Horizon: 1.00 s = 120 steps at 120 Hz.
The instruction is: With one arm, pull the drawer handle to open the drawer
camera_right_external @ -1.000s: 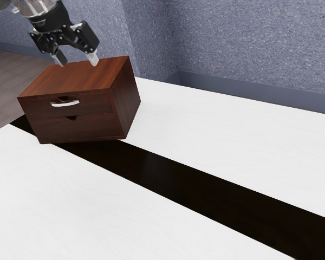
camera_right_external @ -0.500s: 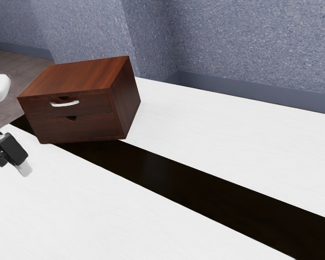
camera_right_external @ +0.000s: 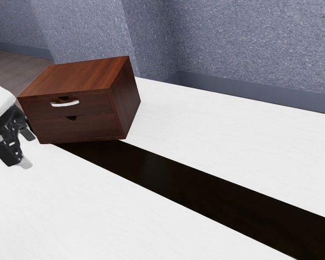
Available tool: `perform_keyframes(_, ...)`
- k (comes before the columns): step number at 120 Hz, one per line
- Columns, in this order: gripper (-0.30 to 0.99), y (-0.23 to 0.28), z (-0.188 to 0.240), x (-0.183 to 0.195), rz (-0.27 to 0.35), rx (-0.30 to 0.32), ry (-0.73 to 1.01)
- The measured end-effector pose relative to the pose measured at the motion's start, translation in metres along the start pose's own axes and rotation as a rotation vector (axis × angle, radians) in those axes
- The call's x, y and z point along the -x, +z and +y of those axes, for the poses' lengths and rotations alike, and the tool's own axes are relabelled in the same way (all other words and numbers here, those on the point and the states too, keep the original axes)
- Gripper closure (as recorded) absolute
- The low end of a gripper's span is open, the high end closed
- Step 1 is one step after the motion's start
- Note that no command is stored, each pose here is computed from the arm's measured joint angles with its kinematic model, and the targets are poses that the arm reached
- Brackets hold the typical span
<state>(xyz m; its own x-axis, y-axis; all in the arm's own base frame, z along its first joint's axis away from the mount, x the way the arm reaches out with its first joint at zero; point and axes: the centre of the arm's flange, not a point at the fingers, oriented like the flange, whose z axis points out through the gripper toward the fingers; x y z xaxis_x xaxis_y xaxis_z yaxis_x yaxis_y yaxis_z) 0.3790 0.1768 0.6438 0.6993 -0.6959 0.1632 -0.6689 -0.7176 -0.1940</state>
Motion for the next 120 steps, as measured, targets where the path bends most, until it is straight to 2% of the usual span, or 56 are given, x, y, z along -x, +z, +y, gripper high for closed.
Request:
perform_keyframes(6,0.0,0.007,-0.008,-0.002,0.001,-0.015,0.04)
perform_keyframes(23,0.0,0.027,-0.035,0.004,-0.046,-0.09,0.109)
perform_keyframes(42,0.0,0.035,-0.059,0.004,-0.046,-0.162,0.168)
perform_keyframes(70,0.0,0.067,-0.115,0.007,-0.003,-0.177,0.204)
perform_keyframes(120,0.0,0.095,-0.174,0.019,0.006,-0.196,0.223)
